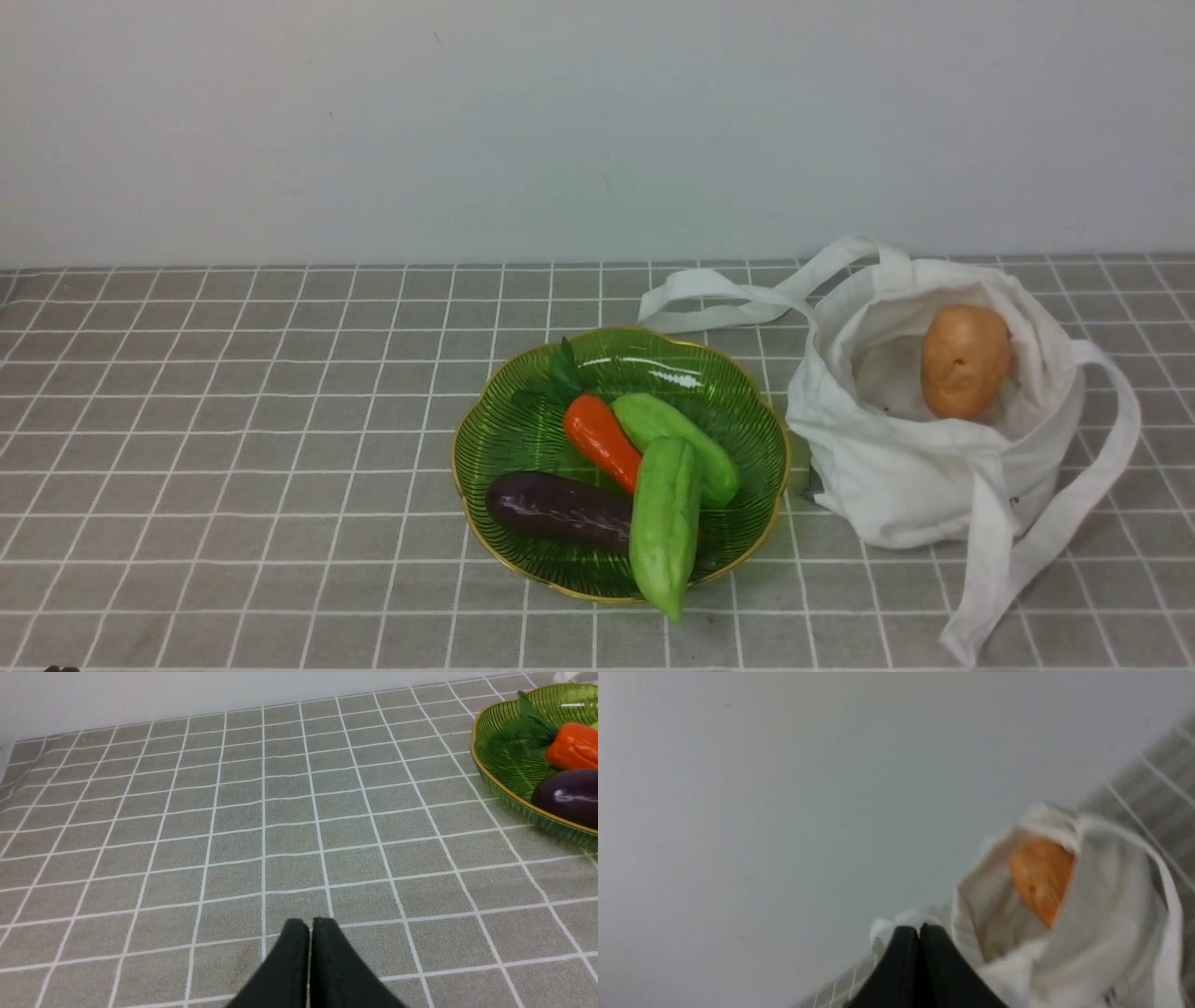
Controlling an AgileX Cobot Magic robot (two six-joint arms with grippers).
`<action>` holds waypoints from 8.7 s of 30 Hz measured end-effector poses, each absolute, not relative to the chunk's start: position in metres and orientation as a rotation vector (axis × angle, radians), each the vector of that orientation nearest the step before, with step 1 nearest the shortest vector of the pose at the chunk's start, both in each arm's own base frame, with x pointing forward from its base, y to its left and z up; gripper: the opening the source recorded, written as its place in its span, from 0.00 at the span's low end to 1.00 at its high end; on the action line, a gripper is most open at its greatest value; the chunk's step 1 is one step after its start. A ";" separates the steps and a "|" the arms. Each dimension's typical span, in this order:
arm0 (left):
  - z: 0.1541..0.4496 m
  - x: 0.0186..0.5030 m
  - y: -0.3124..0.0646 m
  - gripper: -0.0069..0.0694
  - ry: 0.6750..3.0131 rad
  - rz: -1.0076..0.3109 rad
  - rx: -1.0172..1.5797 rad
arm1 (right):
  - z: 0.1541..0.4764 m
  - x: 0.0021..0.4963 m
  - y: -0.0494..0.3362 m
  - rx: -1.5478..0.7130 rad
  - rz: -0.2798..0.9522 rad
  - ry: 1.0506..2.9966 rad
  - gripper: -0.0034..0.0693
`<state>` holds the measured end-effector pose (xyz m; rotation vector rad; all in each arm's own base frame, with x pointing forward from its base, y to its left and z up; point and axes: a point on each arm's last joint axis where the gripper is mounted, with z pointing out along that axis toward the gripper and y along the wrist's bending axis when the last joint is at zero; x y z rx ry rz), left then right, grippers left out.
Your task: Take vegetables from bag on grey coffee tablecloth place on plate.
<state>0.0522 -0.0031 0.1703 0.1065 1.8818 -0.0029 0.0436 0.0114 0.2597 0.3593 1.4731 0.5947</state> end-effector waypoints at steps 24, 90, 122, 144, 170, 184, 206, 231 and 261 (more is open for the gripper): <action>0.170 0.052 -0.003 0.08 1.882 -0.003 0.107 | 0.290 0.256 0.032 -0.019 0.359 2.536 0.14; 0.170 0.052 -0.003 0.08 1.882 -0.003 0.107 | 0.297 0.311 0.147 -0.404 0.610 2.421 0.79; 0.170 0.052 -0.003 0.08 1.882 -0.003 0.107 | 0.198 0.337 0.202 -0.514 0.550 2.537 0.79; 0.170 0.052 -0.003 0.08 1.882 -0.003 0.107 | 0.341 0.351 0.211 -0.813 0.508 2.530 0.97; 0.170 0.052 -0.003 0.08 1.882 -0.002 0.105 | 0.421 0.136 0.075 -0.602 0.282 2.286 0.03; 0.170 0.052 -0.003 0.08 1.882 -0.002 0.105 | 0.282 0.081 0.043 -0.379 0.397 1.722 0.03; 0.170 0.052 -0.003 0.08 1.882 -0.002 0.105 | 0.277 0.080 0.042 -0.348 0.409 1.614 0.03; 0.170 0.052 -0.003 0.08 1.882 -0.002 0.105 | 0.182 0.055 0.004 0.005 0.088 1.772 0.03; 0.170 0.052 -0.003 0.08 1.882 -0.002 0.105 | 0.181 0.054 0.006 -0.065 0.100 1.780 0.03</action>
